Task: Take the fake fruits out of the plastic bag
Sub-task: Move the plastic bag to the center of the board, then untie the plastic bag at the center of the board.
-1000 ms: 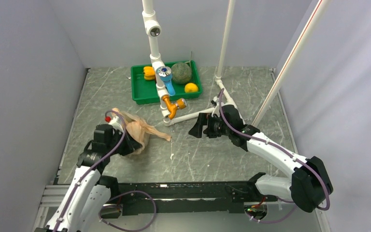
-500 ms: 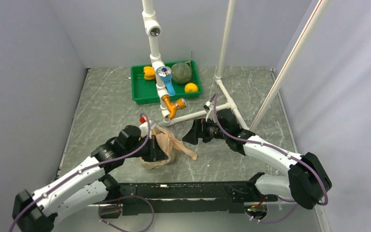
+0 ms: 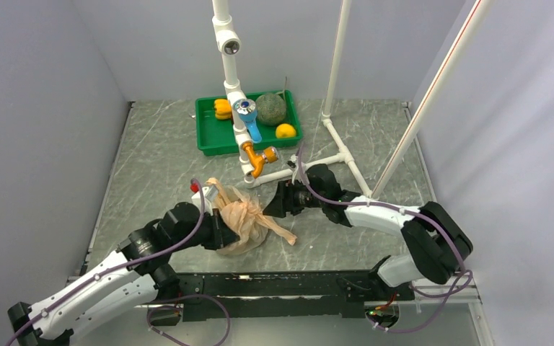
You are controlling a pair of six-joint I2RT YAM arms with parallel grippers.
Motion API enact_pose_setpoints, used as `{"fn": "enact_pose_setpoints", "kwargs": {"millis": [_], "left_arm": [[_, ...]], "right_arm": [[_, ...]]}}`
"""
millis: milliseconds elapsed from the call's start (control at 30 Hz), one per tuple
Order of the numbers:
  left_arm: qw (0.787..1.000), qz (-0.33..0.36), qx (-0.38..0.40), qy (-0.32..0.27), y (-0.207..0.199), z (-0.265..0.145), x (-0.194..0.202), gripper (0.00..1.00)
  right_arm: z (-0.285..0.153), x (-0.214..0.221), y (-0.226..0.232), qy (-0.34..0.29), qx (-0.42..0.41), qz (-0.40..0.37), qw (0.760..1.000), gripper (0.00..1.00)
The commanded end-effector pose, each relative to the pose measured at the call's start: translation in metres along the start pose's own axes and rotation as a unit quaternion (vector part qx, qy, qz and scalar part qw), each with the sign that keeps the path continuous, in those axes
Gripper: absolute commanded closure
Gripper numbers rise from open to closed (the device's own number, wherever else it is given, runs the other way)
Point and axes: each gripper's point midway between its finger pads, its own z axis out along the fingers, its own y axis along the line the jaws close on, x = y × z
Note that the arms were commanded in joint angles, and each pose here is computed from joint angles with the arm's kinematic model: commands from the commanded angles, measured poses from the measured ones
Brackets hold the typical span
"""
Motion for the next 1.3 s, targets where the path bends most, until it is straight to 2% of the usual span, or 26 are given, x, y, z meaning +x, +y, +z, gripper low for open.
{"fn": "enact_pose_setpoints", "kwargs": {"millis": [0,300,433,567,833,1000,1133,1267], "left_arm": [[0.999,-0.027,-0.043,-0.011,0.026,-0.002,0.010,1.00],[0.999,-0.030,-0.030,0.002,0.029,-0.004,0.021,1.00],[0.998,-0.055,-0.009,0.021,0.028,0.005,0.034,1.00],[0.997,-0.073,-0.021,0.031,0.034,0.010,0.041,1.00],[0.997,-0.076,-0.018,0.028,0.034,0.010,0.041,1.00],[0.997,-0.073,-0.019,0.032,0.034,0.014,0.042,1.00],[0.996,-0.077,-0.035,0.033,0.037,0.010,0.041,1.00],[0.995,-0.082,-0.051,0.019,0.042,0.001,0.037,1.00]], "right_arm": [[0.013,-0.033,0.038,-0.031,-0.055,-0.045,0.997,0.37],[0.024,-0.036,0.048,-0.060,-0.045,-0.067,0.995,0.38],[0.032,-0.034,0.057,-0.074,-0.057,-0.077,0.993,0.45],[0.040,-0.036,0.057,-0.086,-0.047,-0.076,0.992,0.52],[0.053,-0.027,0.052,-0.066,-0.028,-0.067,0.995,0.45],[0.056,-0.019,0.047,-0.065,-0.026,-0.061,0.996,0.47],[0.059,-0.019,0.054,-0.058,-0.039,-0.058,0.996,0.58],[0.053,-0.021,0.052,-0.072,-0.029,-0.056,0.995,0.79]]}}
